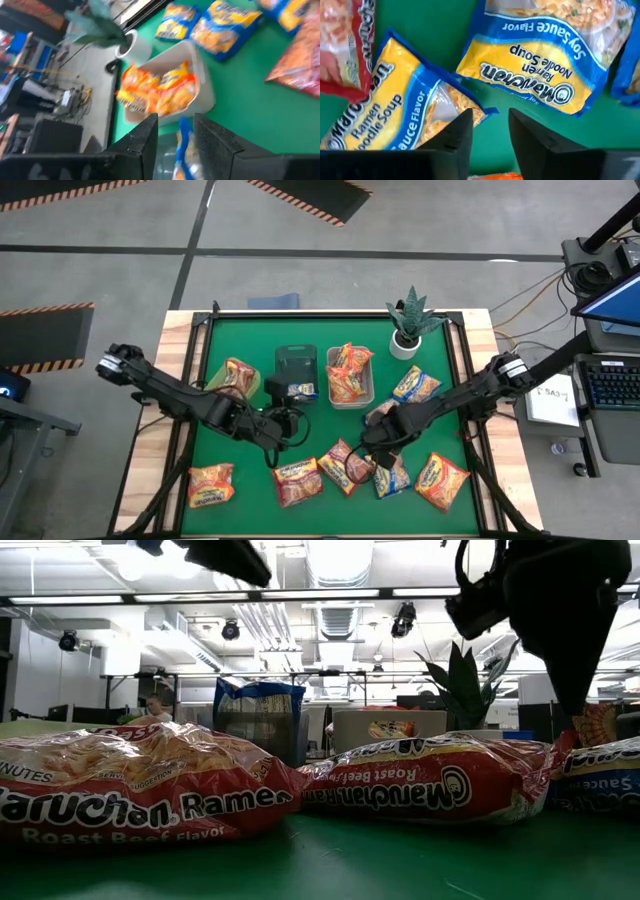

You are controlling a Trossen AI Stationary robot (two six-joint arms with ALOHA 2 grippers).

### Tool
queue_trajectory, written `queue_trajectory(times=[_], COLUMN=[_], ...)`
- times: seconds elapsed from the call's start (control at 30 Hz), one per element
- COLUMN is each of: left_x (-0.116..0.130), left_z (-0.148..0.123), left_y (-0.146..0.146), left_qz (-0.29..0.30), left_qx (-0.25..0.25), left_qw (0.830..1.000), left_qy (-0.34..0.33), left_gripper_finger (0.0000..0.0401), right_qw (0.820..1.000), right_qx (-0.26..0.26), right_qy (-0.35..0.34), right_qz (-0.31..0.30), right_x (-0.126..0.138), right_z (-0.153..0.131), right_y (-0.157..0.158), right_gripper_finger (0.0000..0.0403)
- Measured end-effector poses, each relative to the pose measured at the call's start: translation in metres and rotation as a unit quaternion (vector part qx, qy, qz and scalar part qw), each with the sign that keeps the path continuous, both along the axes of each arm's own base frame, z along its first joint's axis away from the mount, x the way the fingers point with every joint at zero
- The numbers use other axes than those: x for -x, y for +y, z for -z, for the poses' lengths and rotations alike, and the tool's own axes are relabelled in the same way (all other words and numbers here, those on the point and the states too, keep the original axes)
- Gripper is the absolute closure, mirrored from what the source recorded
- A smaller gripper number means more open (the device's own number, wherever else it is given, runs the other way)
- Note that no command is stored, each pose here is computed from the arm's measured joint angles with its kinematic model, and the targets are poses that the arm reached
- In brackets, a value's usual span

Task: Sort Maruchan noodles
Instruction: Put the blue noodle pack into the black bin

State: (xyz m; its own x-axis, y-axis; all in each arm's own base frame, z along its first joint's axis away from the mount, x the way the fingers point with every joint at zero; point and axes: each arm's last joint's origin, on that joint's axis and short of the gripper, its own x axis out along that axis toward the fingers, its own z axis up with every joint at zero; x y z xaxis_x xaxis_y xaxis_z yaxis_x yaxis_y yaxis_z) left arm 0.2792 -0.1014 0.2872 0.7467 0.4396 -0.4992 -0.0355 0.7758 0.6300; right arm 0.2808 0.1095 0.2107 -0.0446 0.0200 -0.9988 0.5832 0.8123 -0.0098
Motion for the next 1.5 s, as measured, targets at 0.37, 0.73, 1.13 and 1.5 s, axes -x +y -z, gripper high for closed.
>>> queue_trajectory(times=[0.37, 0.73, 1.13, 1.5], left_x=[0.051, 0.061, 0.053, 0.05], left_z=[-0.018, -0.021, -0.015, -0.016], left_y=[0.021, 0.026, 0.022, 0.021], left_qz=[-0.029, -0.028, -0.017, -0.013], left_qx=[0.06, 0.075, 0.052, 0.048], left_qw=[0.992, 0.987, 0.99, 0.99], left_qy=[-0.11, -0.141, -0.128, -0.134], left_gripper_finger=[0.0325, 0.0326, 0.0326, 0.0326], right_qw=[0.993, 0.99, 0.988, 0.991], right_qx=[0.058, 0.116, 0.123, 0.104], right_qy=[-0.063, -0.016, -0.004, -0.022], right_qz=[0.087, 0.084, 0.089, 0.076], right_x=[-0.014, -0.033, -0.034, -0.031], right_z=[0.008, 0.055, 0.062, 0.046], right_y=[-0.001, -0.009, -0.011, -0.011], right_gripper_finger=[0.0144, 0.0128, 0.0248, 0.0362])
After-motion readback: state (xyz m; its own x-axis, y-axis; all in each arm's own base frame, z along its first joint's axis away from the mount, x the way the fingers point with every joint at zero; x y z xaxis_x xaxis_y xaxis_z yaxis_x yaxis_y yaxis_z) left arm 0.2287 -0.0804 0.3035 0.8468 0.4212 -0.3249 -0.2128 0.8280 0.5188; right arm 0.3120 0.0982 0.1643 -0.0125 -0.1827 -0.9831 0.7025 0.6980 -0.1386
